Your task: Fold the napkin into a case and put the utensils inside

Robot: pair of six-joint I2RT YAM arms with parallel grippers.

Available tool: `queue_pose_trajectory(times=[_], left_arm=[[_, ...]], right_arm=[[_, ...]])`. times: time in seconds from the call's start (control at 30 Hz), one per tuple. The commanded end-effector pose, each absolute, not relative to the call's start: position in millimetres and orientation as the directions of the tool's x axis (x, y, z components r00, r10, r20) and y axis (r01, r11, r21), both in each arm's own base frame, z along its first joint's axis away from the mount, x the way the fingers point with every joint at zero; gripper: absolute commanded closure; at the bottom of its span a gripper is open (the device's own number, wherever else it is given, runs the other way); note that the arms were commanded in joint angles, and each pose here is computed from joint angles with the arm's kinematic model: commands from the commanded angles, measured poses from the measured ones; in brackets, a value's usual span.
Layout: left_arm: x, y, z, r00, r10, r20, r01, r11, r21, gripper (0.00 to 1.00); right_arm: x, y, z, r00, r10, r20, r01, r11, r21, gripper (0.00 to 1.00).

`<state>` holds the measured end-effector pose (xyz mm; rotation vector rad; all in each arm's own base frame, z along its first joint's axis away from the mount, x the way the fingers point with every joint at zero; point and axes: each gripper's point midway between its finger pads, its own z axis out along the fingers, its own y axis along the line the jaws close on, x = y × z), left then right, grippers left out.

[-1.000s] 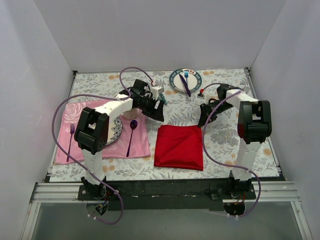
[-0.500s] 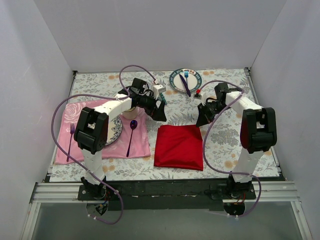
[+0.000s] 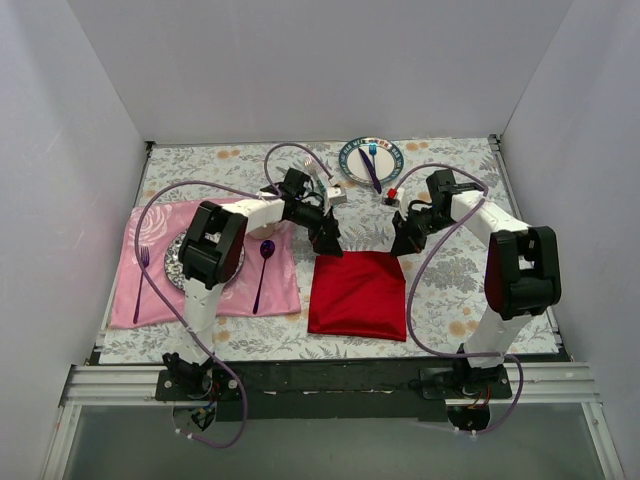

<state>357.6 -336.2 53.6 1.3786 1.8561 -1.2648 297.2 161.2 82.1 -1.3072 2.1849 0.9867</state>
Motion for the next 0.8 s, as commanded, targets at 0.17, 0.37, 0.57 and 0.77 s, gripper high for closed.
queue_pose_trajectory(times=[0.17, 0.37, 0.57, 0.77], left_arm=[[350, -369, 58, -0.149, 0.458, -0.876, 0.966, -0.121, -0.228, 0.06], [339, -374, 44, -0.115, 0.49, -0.864, 0.964, -0.154, -0.216, 0.15], [335, -375, 37, -0.073, 0.508, -0.858, 0.968, -0.171, -0.183, 0.18], [335, -373, 31, -0.054, 0.521, -0.852, 0.971, -0.174, -0.167, 0.18]], right_arm=[[289, 175, 104, -0.231, -0.623, -0.747, -0.973, 0.163, 0.166, 0.99], [278, 184, 104, -0.141, -0.638, -0.757, -0.99, 0.104, 0.096, 0.99], [263, 191, 107, -0.013, -0.648, -0.762, -1.0, 0.009, 0.009, 0.99], [247, 198, 108, 0.125, -0.642, -0.756, -0.992, -0.094, -0.083, 0.99]])
